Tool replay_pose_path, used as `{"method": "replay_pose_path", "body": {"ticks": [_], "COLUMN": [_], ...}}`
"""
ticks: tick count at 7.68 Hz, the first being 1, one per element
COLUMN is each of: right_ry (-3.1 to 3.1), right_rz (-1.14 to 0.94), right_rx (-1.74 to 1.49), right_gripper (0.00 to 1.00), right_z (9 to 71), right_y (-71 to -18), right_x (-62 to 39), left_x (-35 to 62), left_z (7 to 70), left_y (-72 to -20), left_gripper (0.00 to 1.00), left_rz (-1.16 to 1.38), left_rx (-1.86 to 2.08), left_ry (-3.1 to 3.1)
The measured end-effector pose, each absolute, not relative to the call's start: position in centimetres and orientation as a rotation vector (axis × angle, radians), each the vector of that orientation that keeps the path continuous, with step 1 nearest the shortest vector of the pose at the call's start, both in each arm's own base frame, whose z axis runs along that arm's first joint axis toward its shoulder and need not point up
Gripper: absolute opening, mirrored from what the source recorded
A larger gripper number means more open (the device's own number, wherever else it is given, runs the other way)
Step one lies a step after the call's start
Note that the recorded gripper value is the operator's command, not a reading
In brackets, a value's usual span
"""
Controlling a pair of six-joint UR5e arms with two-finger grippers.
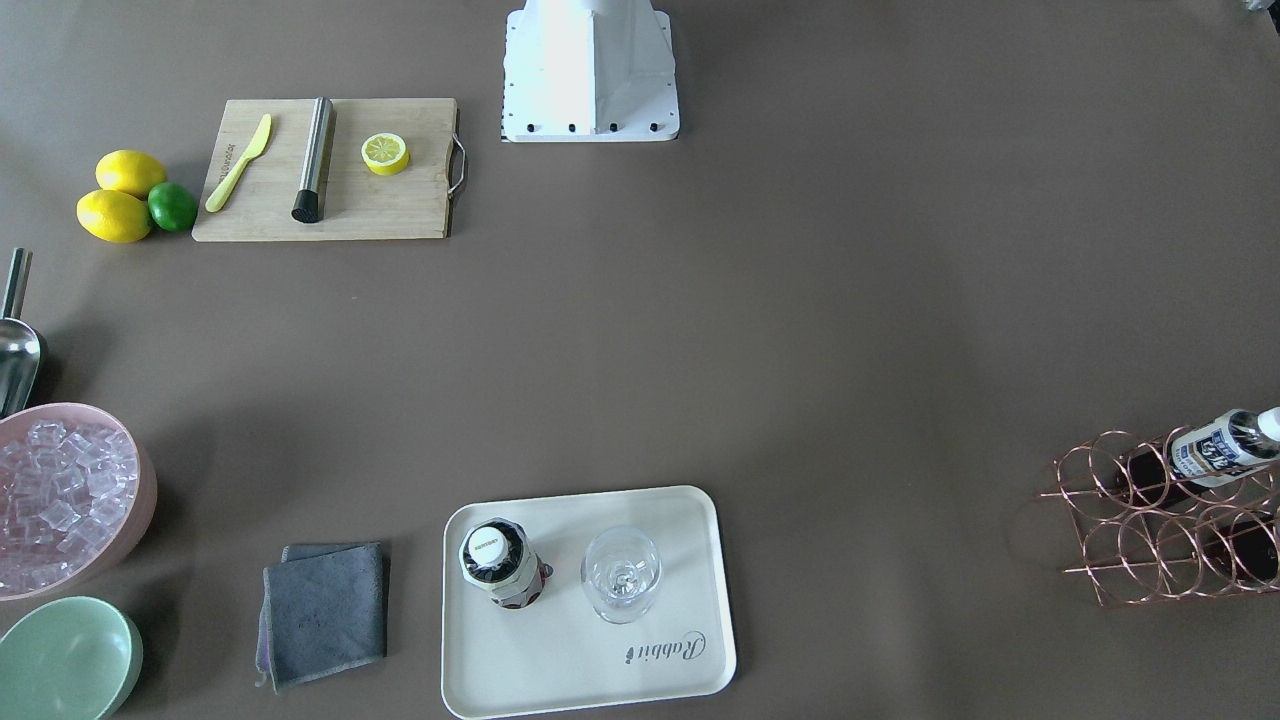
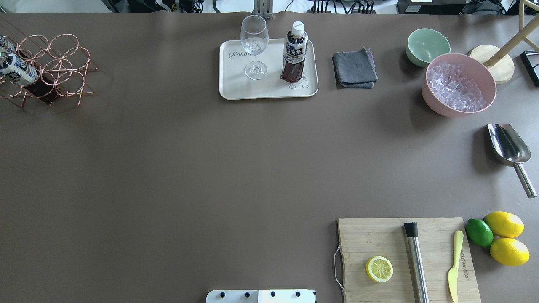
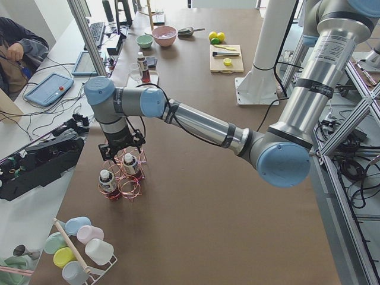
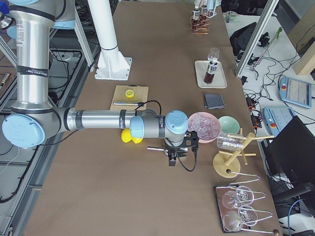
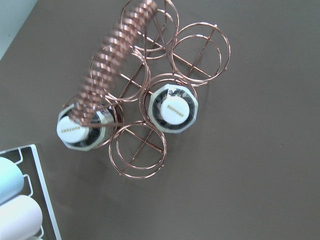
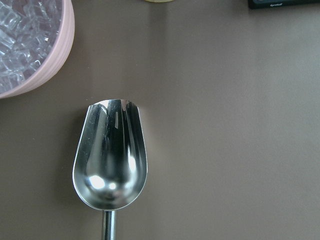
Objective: Take tea from basket to plate
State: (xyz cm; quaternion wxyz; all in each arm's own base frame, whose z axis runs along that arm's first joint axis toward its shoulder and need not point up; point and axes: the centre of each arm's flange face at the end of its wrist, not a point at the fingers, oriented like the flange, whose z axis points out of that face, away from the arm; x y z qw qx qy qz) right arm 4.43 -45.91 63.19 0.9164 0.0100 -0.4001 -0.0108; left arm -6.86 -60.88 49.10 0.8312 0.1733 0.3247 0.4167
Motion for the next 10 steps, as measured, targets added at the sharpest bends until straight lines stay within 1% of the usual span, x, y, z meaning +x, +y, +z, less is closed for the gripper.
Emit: {"method": "replay_pose_path", "body": {"ticks": [2, 5, 7, 10], "right_ry": [-0.824, -0.825, -0.828, -0.831], "right_rz": [-0.009, -0.011, -0.016, 0.002], "right_rx": [0.0, 0.007, 0.02, 0.023], "right_gripper": [1.0, 1.0, 1.0, 1.0], "right_z": [63.0, 61.6, 60.9, 61.0], "right_y": [-45.8, -46.5, -46.7, -46.4], "right_x": [4.6, 4.6, 4.6, 5.4], "left_x": [-7.0, -7.2, -8.0, -8.6], "left_z": [53.1, 58.9, 62.3, 62.9], "left_y": [-57.4, -53.3, -51.5, -51.1], "left_gripper": [0.99, 0.99, 0.99, 0.99], "left_rz": [0.752, 0.382, 0.209, -0.059], "left_rx": [0.278, 0.059, -0.043, -0.136], "left_ry": [0.724, 0.763, 0.767, 0.761]}}
